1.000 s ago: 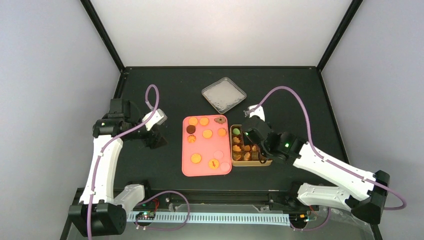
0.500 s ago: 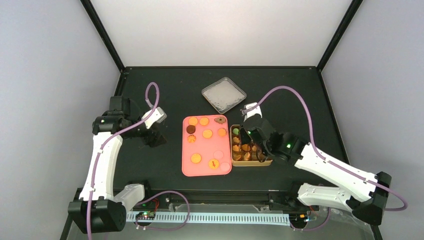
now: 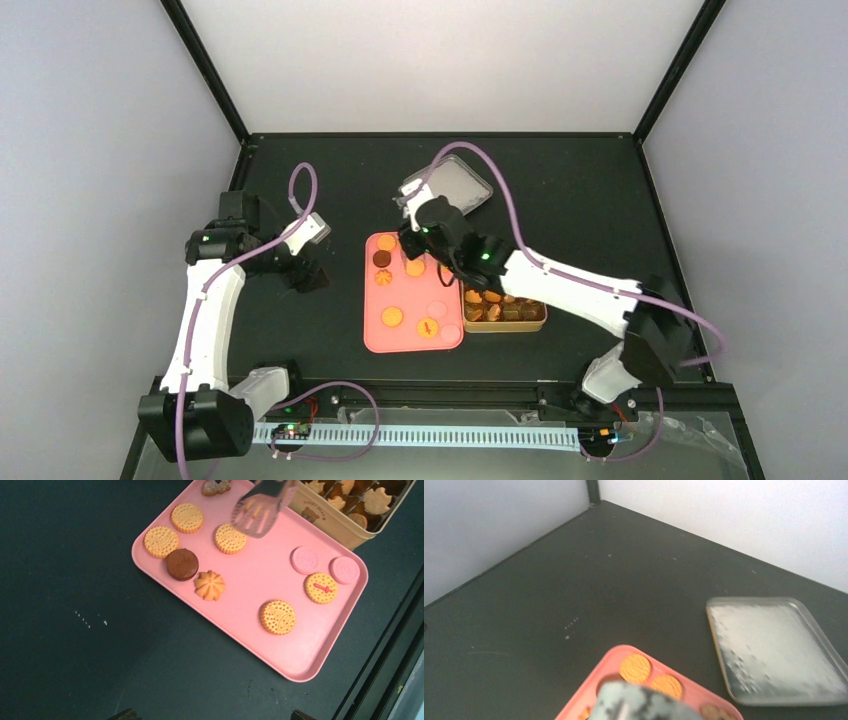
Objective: Pack the cookies
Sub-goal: Pick up the fake cookies from the plate.
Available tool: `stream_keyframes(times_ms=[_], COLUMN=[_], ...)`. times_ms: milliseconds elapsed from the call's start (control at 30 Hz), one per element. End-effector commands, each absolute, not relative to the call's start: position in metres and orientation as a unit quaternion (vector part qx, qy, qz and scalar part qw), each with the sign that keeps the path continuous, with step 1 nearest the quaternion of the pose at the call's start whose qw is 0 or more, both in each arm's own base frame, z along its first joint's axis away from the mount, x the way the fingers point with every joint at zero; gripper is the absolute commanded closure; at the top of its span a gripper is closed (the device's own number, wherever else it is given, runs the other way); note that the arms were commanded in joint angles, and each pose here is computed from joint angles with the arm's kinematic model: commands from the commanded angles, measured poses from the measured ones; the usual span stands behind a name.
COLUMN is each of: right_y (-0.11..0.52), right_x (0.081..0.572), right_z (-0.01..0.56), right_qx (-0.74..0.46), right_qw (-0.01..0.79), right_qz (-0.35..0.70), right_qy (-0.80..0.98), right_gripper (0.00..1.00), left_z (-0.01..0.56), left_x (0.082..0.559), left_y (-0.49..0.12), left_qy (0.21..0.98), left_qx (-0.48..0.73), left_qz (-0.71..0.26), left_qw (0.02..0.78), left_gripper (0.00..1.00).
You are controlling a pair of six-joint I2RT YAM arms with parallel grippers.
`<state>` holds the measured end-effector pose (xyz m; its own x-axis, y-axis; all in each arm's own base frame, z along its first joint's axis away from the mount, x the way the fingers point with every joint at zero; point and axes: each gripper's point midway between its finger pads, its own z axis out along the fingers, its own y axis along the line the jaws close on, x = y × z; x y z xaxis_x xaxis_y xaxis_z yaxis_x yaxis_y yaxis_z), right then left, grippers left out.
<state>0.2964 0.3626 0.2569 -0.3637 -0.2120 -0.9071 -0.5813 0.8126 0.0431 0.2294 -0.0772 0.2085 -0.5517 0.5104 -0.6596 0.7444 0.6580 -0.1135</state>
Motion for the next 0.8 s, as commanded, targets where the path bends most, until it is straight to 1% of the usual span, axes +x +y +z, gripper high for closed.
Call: stream_keyframes(times_ms=[0,167,300,500,767], right_y=[0.414,0.45,0.467,0.467,0.461], right_x=[0.31,0.324,0.325,0.323,0.305], right_z=[0.295,0.281,0.264,0.231,0.203], right_qx=[-0.266,-0.285,-0.299,-0.301,-0.306], right_qw=[0.567,0.564,0.55,0.531,0.512], right_qz=[0.244,0.256,0.263,0.255,0.246], right_qy=[0.74,0.731,0.734,0.75,0.764], right_gripper=[0.66,0.63,0.63,0.63,0.63], left_z=[0.206,0.198,0.196,0.198,0.195], left_x=[0.234,0.235,0.235,0.237,0.237], left_y=[-0.065,-0.056,-0.052,-0.052,-0.053], left_qy=[0.874,0.884,0.887,0.886,0.888], left_qx=[0.338,0.322,0.317,0.318,0.315], left_qz=[-0.173,-0.17,-0.165,-0.163,-0.171], left_qw=[0.302,0.293,0.291,0.294,0.289], left_gripper=[0.19,0.19,0.19,0.19,0.2])
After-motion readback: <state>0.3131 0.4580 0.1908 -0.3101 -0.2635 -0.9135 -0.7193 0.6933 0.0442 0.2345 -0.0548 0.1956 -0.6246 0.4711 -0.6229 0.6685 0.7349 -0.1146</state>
